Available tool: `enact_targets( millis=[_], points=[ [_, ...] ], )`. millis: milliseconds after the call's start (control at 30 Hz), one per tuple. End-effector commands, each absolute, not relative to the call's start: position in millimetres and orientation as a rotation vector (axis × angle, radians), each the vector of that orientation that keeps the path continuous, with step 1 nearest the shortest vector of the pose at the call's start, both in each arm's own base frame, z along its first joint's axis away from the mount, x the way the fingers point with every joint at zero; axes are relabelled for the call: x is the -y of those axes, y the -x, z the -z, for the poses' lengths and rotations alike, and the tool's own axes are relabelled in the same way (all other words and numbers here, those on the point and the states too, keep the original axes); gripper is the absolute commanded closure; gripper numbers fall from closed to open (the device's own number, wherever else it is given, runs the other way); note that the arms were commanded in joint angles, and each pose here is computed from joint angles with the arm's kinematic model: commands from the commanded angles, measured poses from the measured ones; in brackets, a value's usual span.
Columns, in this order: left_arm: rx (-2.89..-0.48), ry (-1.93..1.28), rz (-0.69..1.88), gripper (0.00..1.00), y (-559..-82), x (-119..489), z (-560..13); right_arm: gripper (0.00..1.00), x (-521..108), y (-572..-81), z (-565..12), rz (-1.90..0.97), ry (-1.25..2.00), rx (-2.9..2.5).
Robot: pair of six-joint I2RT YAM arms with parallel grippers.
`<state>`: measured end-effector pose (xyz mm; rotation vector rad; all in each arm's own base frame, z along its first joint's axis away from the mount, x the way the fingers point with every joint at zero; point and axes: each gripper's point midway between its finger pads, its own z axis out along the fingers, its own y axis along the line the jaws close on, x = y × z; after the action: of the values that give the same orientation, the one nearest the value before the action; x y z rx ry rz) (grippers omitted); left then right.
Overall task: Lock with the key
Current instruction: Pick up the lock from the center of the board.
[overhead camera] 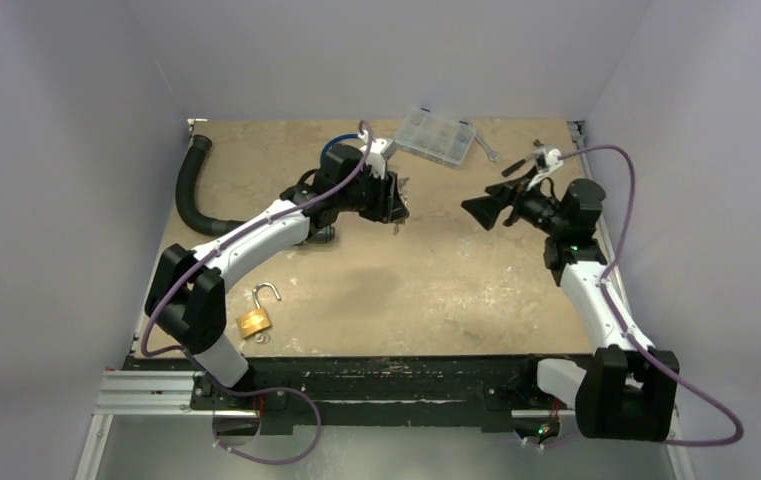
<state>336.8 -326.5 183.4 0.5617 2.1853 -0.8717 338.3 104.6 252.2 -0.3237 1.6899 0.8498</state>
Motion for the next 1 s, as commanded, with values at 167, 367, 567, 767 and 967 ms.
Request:
enact_targets(
  millis=[167, 367, 567, 767, 967],
  points=[
    [-2.06, 0.031, 1.005, 1.0, -388.9, 311.9, -266.6, 0.04, -205.9, -341.5, -283.7, -1.015, 0.454, -1.573],
    [-2.053, 0.117, 1.106, 1.0, -385.1, 309.6, -276.9, 0.11, -250.8, -342.5, -272.2, -1.004, 0.499, -1.607],
    [-2.064, 0.197, 1.237, 1.0, -375.4, 313.8, -274.7, 0.27, -263.1, -362.5, -267.7, -0.89, 0.426, -1.631],
    [-2.04, 0.227, 1.321, 1.0, -374.2, 317.1, -278.5, 0.38, -267.8, -376.0, -266.1, -0.862, 0.36, -1.64],
    [-2.036, 0.247, 1.376, 1.0, -371.7, 319.8, -278.6, 0.52, -279.2, -382.7, -254.7, -0.906, 0.351, -1.673]
  ],
)
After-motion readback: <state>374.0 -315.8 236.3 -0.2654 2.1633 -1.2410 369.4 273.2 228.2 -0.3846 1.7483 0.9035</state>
